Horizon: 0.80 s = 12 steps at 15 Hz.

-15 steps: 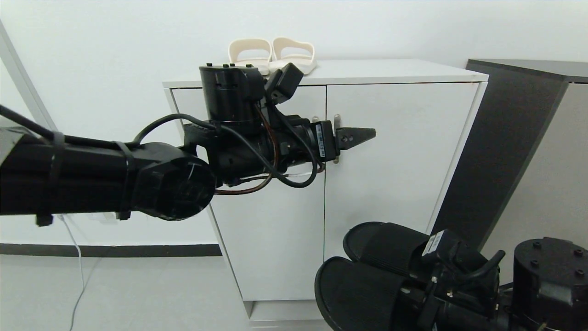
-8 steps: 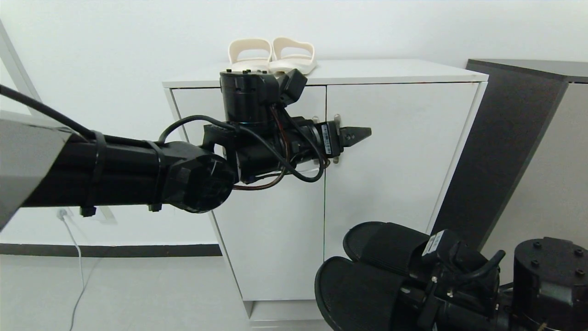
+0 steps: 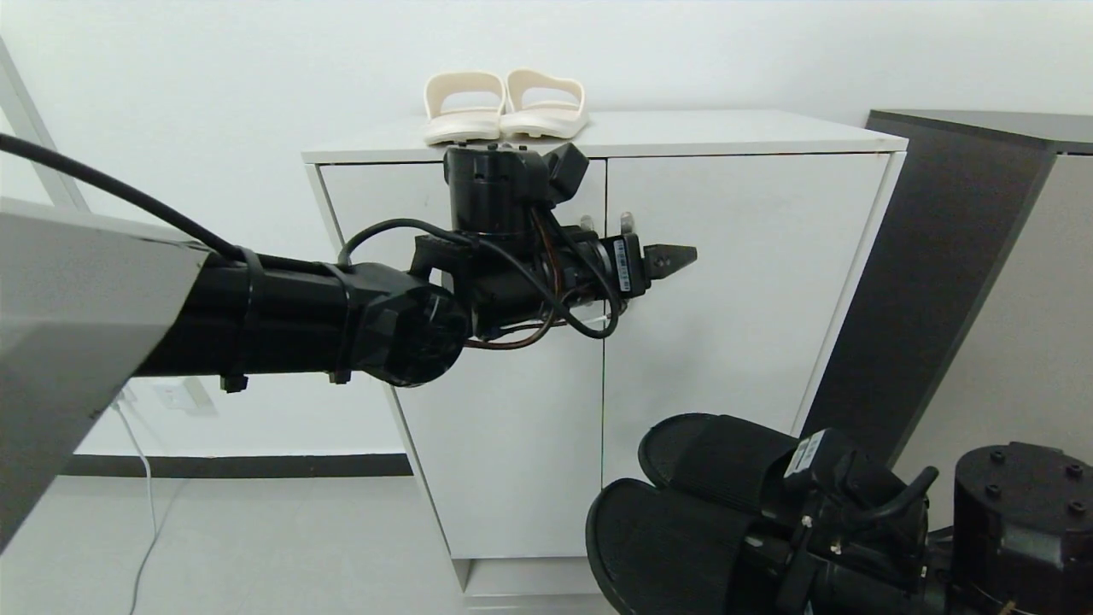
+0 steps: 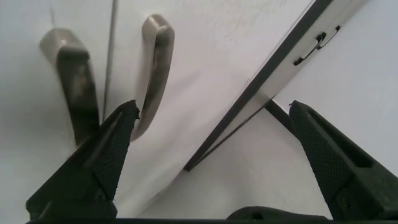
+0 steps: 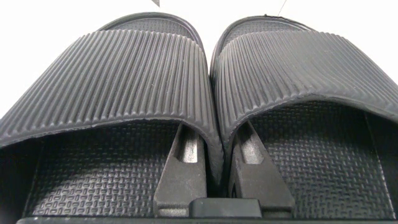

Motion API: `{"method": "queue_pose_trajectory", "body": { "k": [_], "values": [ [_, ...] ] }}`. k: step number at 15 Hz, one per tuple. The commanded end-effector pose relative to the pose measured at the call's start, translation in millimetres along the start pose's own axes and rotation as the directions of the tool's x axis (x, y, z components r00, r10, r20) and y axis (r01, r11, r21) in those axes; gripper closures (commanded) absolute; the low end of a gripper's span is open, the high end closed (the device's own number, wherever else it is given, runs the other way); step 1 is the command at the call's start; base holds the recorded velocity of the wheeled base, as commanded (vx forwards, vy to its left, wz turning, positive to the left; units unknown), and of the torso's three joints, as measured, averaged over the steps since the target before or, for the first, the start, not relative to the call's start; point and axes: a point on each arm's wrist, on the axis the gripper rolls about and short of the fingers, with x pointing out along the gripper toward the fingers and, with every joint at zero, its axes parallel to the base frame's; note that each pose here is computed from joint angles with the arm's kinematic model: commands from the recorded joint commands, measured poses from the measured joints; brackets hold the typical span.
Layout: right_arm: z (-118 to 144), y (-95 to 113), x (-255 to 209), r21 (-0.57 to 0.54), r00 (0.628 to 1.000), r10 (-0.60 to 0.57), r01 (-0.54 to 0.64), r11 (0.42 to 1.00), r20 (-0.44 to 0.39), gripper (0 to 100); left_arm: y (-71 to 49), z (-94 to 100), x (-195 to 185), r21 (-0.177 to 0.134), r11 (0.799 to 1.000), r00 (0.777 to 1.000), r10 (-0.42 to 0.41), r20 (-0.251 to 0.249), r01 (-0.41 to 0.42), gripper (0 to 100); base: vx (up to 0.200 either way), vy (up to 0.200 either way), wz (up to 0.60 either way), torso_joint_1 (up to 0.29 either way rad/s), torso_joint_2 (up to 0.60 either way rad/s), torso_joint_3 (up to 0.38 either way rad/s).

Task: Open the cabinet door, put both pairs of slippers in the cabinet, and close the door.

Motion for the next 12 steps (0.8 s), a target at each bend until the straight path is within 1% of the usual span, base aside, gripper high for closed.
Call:
{"method": "queue_pose_trajectory", "body": {
  "k": [1,6,7,11,12],
  "values": [
    [0,0,0,-0.002,1.000,0.002,-0.002,1.000,-0.001,100,0.0,0.3,5,0.000,1.000,1.000,-0.006,0.005,0.006,0,0.000,0.000,0.00,0.000,0.00,0.000],
    [-1,1,0,-0.004,1.000,0.004,-0.004,1.000,-0.003,100,-1.8,4.8,16,-0.001,1.000,1.000,-0.015,-0.006,0.015,0,0.000,0.000,0.00,0.000,0.00,0.000],
    [-1,1,0,-0.004,1.000,0.004,-0.004,1.000,-0.003,100,-5.0,4.5,17,0.000,1.000,1.000,-0.023,-0.005,0.023,100,0.000,0.000,0.00,0.000,0.00,0.000],
    [-7,2,0,-0.004,1.000,0.013,-0.014,1.000,-0.028,100,-5.8,2.9,14,-0.004,1.000,1.000,-0.020,-0.014,0.020,100,0.000,0.000,0.00,0.000,0.00,0.000],
    [-7,3,-2,-0.004,0.999,0.024,-0.024,1.000,-0.026,100,-8.0,4.5,10,-0.003,1.000,1.000,-0.022,-0.013,0.022,100,0.000,0.000,0.00,0.000,0.00,0.000]
  ]
}}
